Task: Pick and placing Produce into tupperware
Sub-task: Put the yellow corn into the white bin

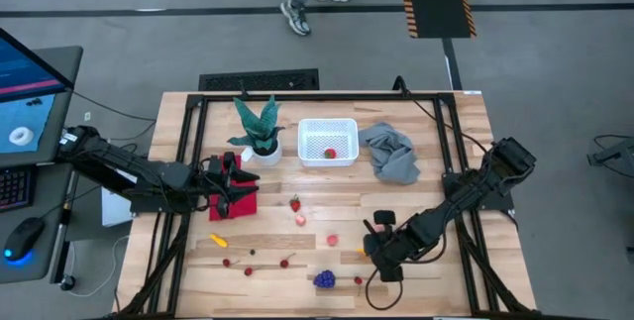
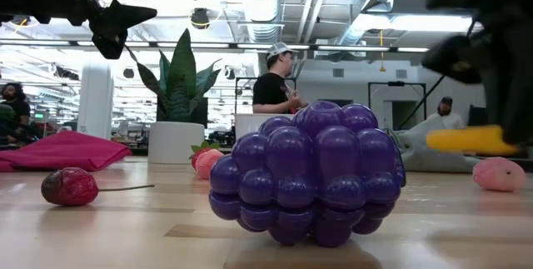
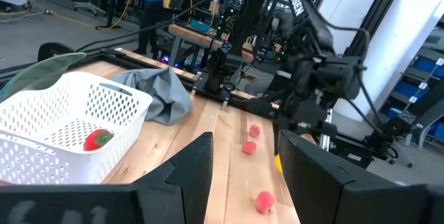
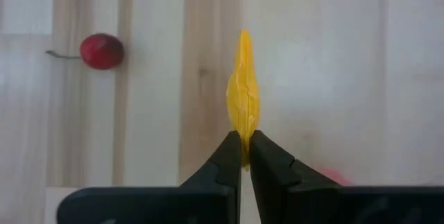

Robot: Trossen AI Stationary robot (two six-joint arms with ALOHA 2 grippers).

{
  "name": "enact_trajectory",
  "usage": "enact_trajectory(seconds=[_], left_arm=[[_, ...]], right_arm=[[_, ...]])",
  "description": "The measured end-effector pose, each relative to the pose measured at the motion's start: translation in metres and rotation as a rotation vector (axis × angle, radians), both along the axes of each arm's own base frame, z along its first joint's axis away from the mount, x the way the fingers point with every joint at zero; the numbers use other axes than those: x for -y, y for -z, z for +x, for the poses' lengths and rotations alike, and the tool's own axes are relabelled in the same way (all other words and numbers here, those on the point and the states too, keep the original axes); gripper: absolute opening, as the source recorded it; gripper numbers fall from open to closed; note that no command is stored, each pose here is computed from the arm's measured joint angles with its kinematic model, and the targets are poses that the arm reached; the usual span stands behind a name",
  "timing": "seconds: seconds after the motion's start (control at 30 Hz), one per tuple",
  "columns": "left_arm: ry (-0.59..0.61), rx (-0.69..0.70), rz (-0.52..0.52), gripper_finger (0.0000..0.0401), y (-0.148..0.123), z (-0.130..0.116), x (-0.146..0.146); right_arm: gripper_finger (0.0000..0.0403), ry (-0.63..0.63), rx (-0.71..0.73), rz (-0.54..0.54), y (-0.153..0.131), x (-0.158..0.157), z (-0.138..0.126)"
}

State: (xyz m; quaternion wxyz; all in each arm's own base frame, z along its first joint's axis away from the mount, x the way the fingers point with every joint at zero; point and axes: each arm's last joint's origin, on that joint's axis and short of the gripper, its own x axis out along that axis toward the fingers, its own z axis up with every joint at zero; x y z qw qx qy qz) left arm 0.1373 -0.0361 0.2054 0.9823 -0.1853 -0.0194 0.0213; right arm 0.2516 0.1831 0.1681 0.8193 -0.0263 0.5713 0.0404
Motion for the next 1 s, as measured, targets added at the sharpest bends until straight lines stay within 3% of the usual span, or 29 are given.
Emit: enact_trajectory(seconds=[0.57,1.0], left_arm=[[0.001,-0.026,-0.005,0.0155,0.003,0.000,0.000],[-0.024,-0.072,-0.010,0.0155,0.007,0.000,-0.001]], right_arm=[[0.0045,-0.045,0.096,-0.329,-0.074,0.008,0.024],[0.0045,-0.052,0.109,-0.422,-0.114,0.049,0.053]])
